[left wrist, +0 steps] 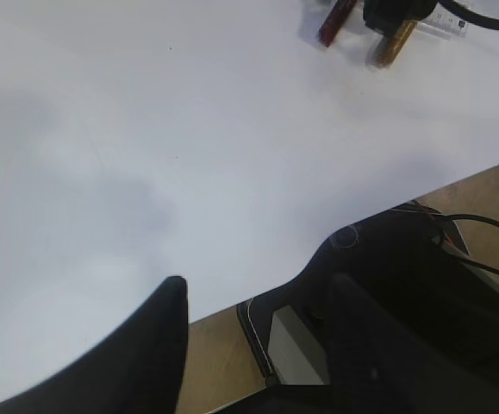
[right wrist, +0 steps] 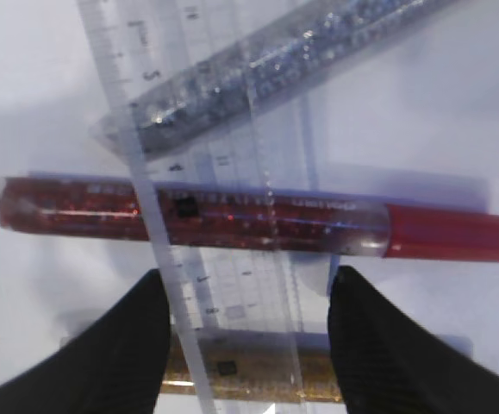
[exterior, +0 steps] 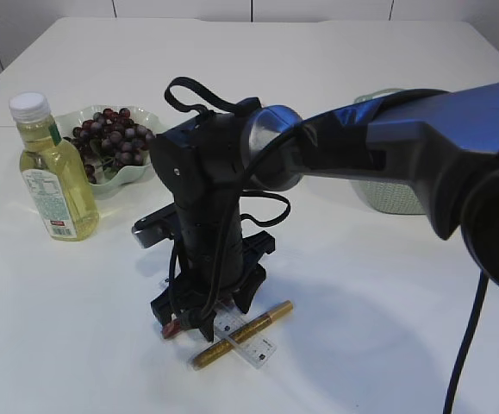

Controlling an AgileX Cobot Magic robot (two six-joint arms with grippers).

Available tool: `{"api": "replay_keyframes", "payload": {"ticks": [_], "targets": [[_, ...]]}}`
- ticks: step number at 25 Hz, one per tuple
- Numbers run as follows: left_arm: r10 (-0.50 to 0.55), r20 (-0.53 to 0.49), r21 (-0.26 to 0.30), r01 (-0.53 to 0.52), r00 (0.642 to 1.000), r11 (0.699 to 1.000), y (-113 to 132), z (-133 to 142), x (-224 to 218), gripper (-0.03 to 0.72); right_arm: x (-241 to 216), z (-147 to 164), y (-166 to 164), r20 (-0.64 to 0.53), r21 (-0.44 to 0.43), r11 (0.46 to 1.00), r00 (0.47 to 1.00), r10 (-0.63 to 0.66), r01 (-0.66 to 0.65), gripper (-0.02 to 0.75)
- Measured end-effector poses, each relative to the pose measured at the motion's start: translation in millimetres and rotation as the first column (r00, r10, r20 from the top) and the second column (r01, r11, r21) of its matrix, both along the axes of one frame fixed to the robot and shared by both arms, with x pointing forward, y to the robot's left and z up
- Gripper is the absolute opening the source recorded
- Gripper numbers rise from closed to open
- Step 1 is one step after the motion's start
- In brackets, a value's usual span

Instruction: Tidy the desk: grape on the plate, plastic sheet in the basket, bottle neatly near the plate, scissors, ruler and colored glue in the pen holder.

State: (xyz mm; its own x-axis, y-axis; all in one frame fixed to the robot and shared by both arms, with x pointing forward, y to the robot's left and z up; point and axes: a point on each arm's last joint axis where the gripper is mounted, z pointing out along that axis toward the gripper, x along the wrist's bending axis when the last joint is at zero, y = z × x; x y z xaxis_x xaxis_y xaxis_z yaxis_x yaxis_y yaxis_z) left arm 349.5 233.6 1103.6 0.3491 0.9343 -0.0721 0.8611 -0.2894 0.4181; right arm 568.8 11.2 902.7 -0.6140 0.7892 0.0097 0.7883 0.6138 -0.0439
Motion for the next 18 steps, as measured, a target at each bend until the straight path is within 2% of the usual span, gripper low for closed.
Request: {"api": "replay_keyframes", "payload": {"ticks": [4, 9, 18], "targets": [[0.0, 0.0, 0.0, 0.0, 1.0, 1.0, 0.0, 0.0, 0.0, 0.379, -0.1, 0.0, -0.1, -0.001, -0.001, 1.0, 1.0, 0.002, -0.002, 0.441], [0.0, 0.0, 0.0, 0.0, 1.0, 1.0, 0.0, 0.0, 0.0, 0.379, -0.4, 0.0, -0.4, -0.004, -0.004, 1.0, 1.0, 0.002, -0.002, 0.312], [0.0, 0.0, 0.0, 0.0, 1.0, 1.0, 0.0, 0.0, 0.0, 0.379, 0.0, 2.5, 0.0, -0.01, -0.009, 1.0, 1.0, 0.002, -0.002, 0.302]]}}
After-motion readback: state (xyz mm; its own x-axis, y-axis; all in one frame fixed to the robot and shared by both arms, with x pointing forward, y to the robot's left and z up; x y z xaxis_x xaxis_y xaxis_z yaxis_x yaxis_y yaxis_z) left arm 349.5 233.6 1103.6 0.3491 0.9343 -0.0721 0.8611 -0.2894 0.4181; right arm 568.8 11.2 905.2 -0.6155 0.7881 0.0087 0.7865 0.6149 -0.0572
